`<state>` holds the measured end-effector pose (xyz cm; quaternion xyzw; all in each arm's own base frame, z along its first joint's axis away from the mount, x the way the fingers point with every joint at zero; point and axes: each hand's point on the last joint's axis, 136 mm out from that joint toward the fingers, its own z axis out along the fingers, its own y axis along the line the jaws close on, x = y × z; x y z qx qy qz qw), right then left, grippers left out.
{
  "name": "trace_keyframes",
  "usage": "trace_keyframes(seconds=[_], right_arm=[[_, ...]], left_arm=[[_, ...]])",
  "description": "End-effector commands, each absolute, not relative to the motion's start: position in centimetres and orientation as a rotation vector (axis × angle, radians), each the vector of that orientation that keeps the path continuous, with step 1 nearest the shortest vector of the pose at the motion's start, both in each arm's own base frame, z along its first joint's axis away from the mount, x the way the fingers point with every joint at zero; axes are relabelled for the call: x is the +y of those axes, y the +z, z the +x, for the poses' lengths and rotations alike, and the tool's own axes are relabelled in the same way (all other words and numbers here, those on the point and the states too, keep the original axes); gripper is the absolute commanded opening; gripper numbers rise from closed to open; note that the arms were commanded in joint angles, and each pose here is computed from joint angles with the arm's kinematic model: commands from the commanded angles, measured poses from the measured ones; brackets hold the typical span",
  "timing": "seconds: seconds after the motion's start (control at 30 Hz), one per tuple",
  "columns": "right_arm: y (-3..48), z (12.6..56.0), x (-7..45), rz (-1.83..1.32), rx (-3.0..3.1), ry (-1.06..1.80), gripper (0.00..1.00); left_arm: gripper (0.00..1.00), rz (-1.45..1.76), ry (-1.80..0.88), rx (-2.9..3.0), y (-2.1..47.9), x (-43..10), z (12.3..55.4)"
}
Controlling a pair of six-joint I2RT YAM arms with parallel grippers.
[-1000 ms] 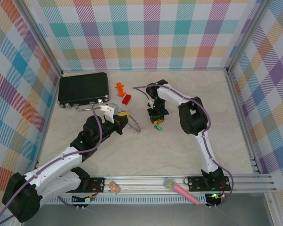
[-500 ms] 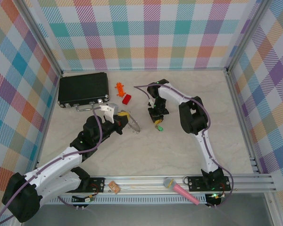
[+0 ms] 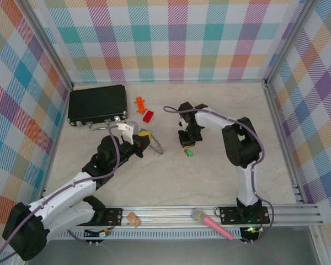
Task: Put the keys on the keyring
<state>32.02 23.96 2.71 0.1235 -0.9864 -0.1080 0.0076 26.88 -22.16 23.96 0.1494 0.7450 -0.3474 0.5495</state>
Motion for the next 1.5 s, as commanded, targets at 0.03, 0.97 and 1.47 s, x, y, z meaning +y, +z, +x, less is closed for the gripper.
trace_keyframes(seconds=[0.03,0.97,1.47], right_arm=[[4.0,34.4,25.8,0.353,-3.299,-0.486,0.0],[3.8,34.3,26.6,0.199,-3.83,-0.672,0.0],[6.9,34.4,26.9,0.348,-3.743,-0.516,0.36]], left_arm=[[0.0,0.353,-0.863,1.714,24.9,-22.6,26.6],[0.0,0.353,-0.848,1.724,24.5,-22.6,26.8],[0.0,0.358,-0.846,1.73,24.4,-22.6,26.8]])
